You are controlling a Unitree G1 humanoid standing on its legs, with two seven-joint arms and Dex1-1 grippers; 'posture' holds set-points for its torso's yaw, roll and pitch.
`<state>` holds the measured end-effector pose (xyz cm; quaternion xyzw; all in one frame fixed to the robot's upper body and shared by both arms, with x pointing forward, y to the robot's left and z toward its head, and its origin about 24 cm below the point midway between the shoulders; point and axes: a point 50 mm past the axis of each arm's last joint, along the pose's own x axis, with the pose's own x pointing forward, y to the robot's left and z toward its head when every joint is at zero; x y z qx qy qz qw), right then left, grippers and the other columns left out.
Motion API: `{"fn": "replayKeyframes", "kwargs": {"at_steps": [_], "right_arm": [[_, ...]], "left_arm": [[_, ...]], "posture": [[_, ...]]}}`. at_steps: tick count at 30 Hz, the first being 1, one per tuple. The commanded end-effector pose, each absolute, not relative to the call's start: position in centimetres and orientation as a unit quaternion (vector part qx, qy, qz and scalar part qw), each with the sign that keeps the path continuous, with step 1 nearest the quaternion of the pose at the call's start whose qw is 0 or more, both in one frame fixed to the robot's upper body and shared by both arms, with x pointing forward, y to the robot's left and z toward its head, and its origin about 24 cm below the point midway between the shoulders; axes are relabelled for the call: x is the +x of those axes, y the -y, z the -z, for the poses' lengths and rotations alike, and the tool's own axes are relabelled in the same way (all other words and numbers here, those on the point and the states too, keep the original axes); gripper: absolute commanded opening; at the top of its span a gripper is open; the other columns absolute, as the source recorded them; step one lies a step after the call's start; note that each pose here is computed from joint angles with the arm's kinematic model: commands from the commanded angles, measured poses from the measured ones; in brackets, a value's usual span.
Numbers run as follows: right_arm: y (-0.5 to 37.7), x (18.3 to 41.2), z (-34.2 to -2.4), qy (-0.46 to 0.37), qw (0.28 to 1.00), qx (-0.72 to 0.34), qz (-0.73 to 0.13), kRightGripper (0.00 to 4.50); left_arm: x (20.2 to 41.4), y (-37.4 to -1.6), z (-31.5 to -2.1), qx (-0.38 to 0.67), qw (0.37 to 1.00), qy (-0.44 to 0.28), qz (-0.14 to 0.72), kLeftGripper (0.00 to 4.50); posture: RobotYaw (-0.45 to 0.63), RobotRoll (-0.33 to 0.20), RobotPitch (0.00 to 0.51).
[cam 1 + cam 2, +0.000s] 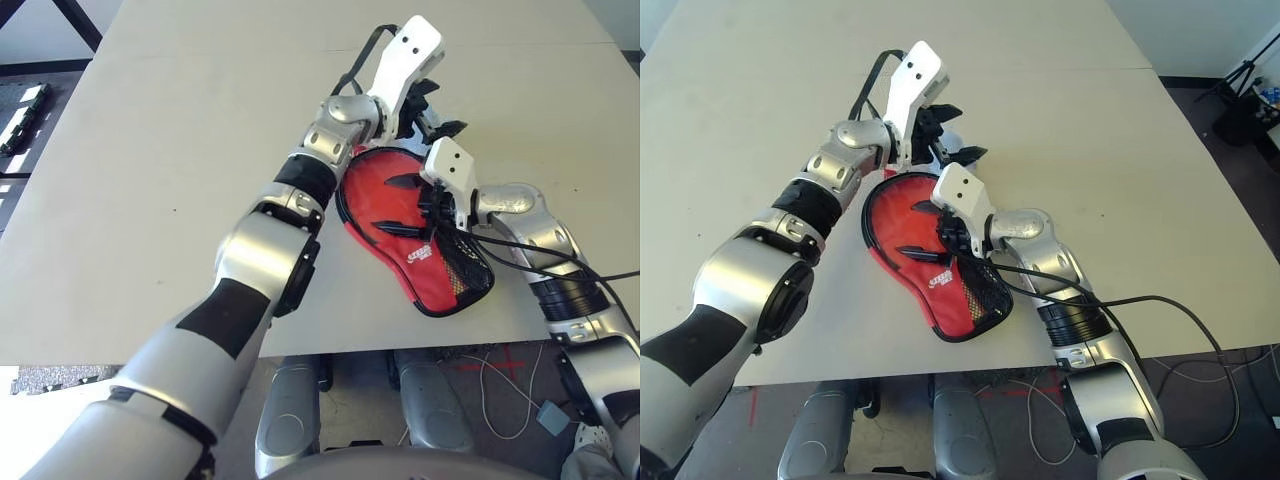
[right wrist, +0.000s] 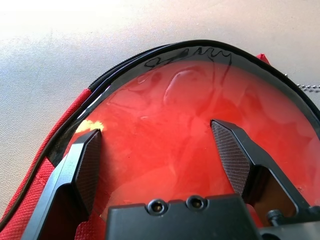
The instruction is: Store the ping-pong paddle in its case and zip it.
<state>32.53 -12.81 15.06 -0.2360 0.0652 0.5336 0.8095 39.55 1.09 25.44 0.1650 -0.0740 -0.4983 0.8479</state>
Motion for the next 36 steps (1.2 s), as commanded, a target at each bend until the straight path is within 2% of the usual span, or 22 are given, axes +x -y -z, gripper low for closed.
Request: {"fn": "replayKeyframes", "kwargs": {"at_steps": [1,7,14,18,25,36], "right_arm": [[13.3,32.3,-12.1,-0.135,0.807,-0.235,-0.524,4.50],[13.3,32.2,-12.0,-0.134,0.809,-0.233,-0.523,4.50],[13.4,32.2,-12.0,-0.136,0.810,-0.232,-0.521,4.50],[13.4,32.4,-12.0,-0.136,0.809,-0.233,-0.522,4.50],[13.4,32.5,-12.0,-0.138,0.809,-0.234,-0.522,4.50],[13.4,32.6,-12.0,-0.137,0.811,-0.232,-0.519,4.50]], "left_arm": [[39.2,-1.4,-26.8,0.165,0.840,0.087,0.509,4.48],[38.2,-5.2,-26.6,0.188,0.842,0.066,0.502,4.48],[35.3,-9.2,-22.7,0.203,0.846,-0.008,0.493,4.48],[34.3,-9.9,-20.6,0.213,0.848,-0.036,0.484,4.48],[32.9,-10.1,-18.6,0.240,0.834,-0.061,0.493,4.48],[32.3,-10.1,-16.4,0.244,0.816,-0.112,0.512,4.48]], "posture": [[-0.02,0.000,0.309],[-0.02,0.000,0.311],[-0.01,0.000,0.316],[0.00,0.000,0.317],[0.00,0.000,0.318],[0.00,0.000,0.316]]}}
